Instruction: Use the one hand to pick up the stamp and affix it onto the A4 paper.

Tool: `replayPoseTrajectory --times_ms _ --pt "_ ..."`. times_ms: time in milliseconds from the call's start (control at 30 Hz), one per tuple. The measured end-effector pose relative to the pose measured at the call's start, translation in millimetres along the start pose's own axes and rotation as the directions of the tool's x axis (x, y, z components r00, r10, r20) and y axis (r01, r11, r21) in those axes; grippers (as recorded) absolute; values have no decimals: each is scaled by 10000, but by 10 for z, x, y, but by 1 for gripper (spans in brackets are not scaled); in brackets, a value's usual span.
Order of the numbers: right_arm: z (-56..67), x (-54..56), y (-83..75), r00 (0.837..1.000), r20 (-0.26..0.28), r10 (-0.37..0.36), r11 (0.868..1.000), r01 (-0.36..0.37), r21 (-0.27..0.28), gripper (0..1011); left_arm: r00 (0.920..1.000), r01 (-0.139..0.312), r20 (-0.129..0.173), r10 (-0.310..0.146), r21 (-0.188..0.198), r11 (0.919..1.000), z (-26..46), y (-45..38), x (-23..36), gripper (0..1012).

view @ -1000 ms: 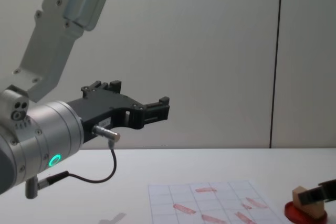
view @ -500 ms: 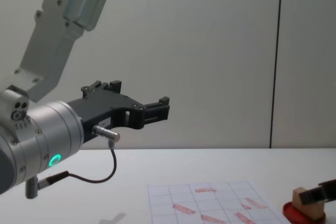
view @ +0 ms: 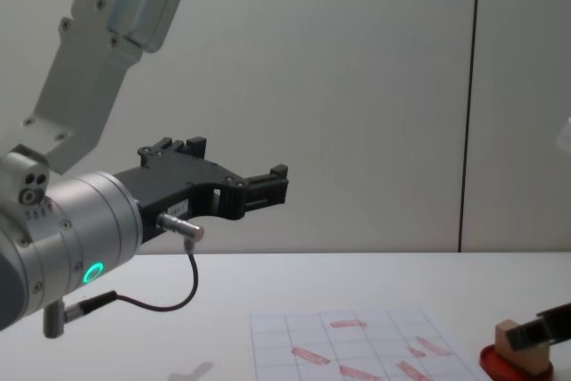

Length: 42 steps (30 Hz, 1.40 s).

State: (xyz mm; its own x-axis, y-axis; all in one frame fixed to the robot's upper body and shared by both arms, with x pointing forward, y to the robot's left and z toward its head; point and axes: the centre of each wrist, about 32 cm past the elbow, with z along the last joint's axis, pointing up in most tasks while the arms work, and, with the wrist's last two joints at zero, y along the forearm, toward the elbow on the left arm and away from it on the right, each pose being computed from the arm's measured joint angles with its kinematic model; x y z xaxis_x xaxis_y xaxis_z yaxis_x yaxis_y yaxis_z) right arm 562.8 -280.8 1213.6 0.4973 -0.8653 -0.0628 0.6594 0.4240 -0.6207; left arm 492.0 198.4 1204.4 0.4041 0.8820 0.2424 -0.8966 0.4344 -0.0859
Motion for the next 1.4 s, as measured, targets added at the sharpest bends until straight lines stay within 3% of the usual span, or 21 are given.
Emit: replayPoseTrajectory --times_ms 333,767,1033,1400 --pt "124 -59 -20 9972 692 -277 9996 281 -49 235 10000 -1 0 1 0 10000 0 0 0 1002" --pt "182 -104 -35 9845 1629 -651 9959 537 733 234 10000 0 0 0 0 10000 0 0 0 1002" --pt "117 -124 -15 9799 1881 -658 9893 394 1405 235 10000 -1 1 1 0 10000 0 0 0 1002" --pt "-60 -156 -11 9868 1601 -256 9774 -89 2111 234 10000 0 0 0 0 10000 0 0 0 1002"
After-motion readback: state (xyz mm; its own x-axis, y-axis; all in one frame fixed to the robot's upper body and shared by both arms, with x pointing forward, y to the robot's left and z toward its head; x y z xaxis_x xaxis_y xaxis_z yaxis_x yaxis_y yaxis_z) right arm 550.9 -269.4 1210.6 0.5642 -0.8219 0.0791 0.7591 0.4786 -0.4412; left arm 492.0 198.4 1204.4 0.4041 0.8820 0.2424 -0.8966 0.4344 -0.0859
